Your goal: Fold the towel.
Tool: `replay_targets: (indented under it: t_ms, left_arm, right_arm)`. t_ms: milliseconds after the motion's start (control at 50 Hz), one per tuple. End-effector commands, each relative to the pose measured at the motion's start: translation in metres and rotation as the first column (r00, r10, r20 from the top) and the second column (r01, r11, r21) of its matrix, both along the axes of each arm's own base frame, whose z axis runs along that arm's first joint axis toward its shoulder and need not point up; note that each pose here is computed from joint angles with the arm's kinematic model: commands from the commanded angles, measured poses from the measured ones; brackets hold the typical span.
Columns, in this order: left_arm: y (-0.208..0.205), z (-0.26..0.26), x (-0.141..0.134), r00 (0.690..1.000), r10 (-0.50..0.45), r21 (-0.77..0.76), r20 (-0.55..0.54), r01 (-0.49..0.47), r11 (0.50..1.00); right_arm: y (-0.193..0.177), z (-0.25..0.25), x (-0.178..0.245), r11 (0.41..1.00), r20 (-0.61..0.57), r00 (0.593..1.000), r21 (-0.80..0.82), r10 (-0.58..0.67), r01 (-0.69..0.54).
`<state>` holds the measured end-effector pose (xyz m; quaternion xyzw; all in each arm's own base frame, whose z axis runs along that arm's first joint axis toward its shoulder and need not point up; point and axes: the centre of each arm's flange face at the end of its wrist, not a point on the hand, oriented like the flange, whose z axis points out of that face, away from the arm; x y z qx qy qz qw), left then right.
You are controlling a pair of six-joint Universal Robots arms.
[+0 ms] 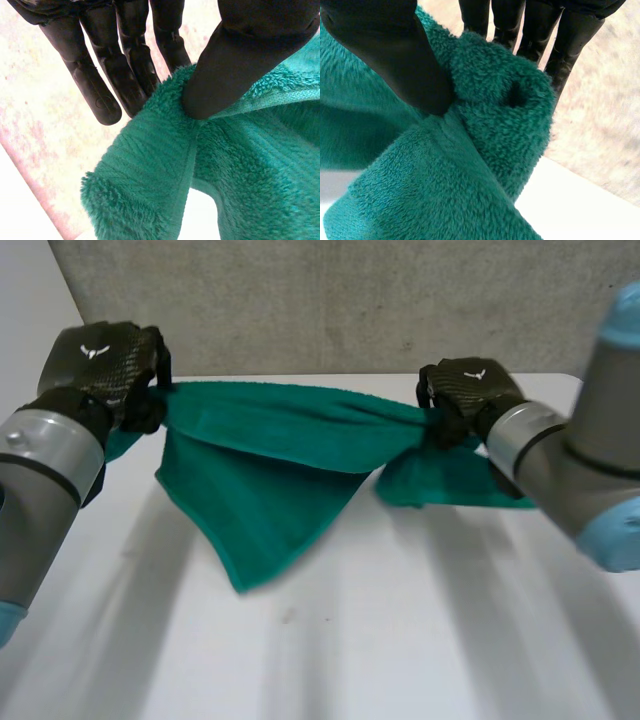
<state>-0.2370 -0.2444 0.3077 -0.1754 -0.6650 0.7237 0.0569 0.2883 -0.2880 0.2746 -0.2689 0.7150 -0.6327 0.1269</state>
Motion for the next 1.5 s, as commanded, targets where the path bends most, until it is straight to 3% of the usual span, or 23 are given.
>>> replay_targets:
  t_ms: [20,100,200,380,520,540,560,640,740,840,940,980,1060,1100,1180,1340,1500]
  left_arm:
    - [0.015,-0.017,0.008,0.998,-0.05,0.089,0.037,0.047,0.995]
    - [0.026,-0.026,0.006,0.994,-0.102,0.132,0.043,0.095,0.987]
    - [0.03,-0.046,0.004,0.991,-0.124,0.195,0.054,0.112,0.974]
    - [-0.003,-0.099,-0.013,0.986,-0.138,0.319,0.09,0.103,0.942]
    - [-0.042,-0.108,-0.028,0.989,-0.127,0.287,0.081,0.099,0.953]
    - [-0.046,-0.108,-0.03,0.989,-0.124,0.281,0.08,0.097,0.955]
    - [-0.05,-0.109,-0.031,0.99,-0.118,0.276,0.08,0.091,0.957]
    - [-0.067,-0.111,-0.033,0.994,-0.071,0.255,0.084,0.048,0.966]
    - [-0.075,-0.116,-0.035,0.995,-0.048,0.257,0.086,0.025,0.966]
    - [-0.071,-0.123,-0.036,0.994,-0.054,0.274,0.093,0.027,0.961]
    - [-0.066,-0.127,-0.033,0.993,-0.055,0.294,0.101,0.023,0.955]
    - [-0.064,-0.127,-0.032,0.993,-0.055,0.298,0.102,0.023,0.954]
    - [-0.06,-0.124,-0.029,0.993,-0.052,0.297,0.101,0.02,0.955]
    - [-0.057,-0.12,-0.028,0.994,-0.053,0.29,0.098,0.022,0.957]
    - [-0.054,-0.117,-0.026,0.994,-0.051,0.288,0.097,0.021,0.958]
    - [-0.048,-0.109,-0.025,0.994,-0.053,0.275,0.093,0.026,0.961]
    - [-0.043,-0.109,-0.023,0.994,-0.054,0.281,0.095,0.025,0.959]
  right_arm:
    - [0.044,0.021,-0.023,0.985,-0.434,0.885,0.039,0.168,-0.168]
    - [0.061,0.018,-0.028,0.966,-0.525,0.811,0.139,0.26,-0.219]
    - [0.06,0.01,-0.027,0.954,-0.563,0.771,0.161,0.299,-0.253]
    - [0.01,-0.078,-0.014,0.914,-0.587,0.709,0.34,0.39,-0.222]
    - [-0.035,-0.069,-0.001,0.973,-0.618,0.752,0.122,0.228,-0.195]
    - [-0.047,-0.064,0.002,0.983,-0.621,0.767,0.033,0.162,-0.181]
    - [-0.062,-0.056,0.005,0.982,-0.614,0.787,-0.101,0.064,-0.159]
    - [-0.081,-0.051,0.01,0.945,-0.611,0.789,-0.29,-0.062,-0.15]
    - [-0.088,-0.057,0.009,0.913,-0.619,0.774,-0.379,-0.128,-0.152]
    - [-0.074,-0.052,0.005,0.919,-0.615,0.779,-0.366,-0.121,-0.147]
    - [-0.044,-0.035,-0.007,0.945,-0.535,0.84,-0.315,-0.096,-0.093]
    - [-0.024,-0.034,-0.015,0.974,-0.42,0.905,-0.226,-0.073,-0.026]
    - [-0.01,-0.035,-0.02,0.991,-0.308,0.949,-0.135,-0.059,0.018]
    - [0.007,-0.052,-0.026,0.995,-0.161,0.985,0.069,-0.065,0.077]
    - [0.02,-0.071,-0.028,0.97,-0.06,0.996,0.228,-0.069,0.081]
    - [0.02,-0.125,-0.016,0.903,0.029,1.0,0.429,-0.002,-0.011]
    - [-0.009,-0.139,-0.014,0.929,0.036,0.998,0.368,-0.058,0.041]
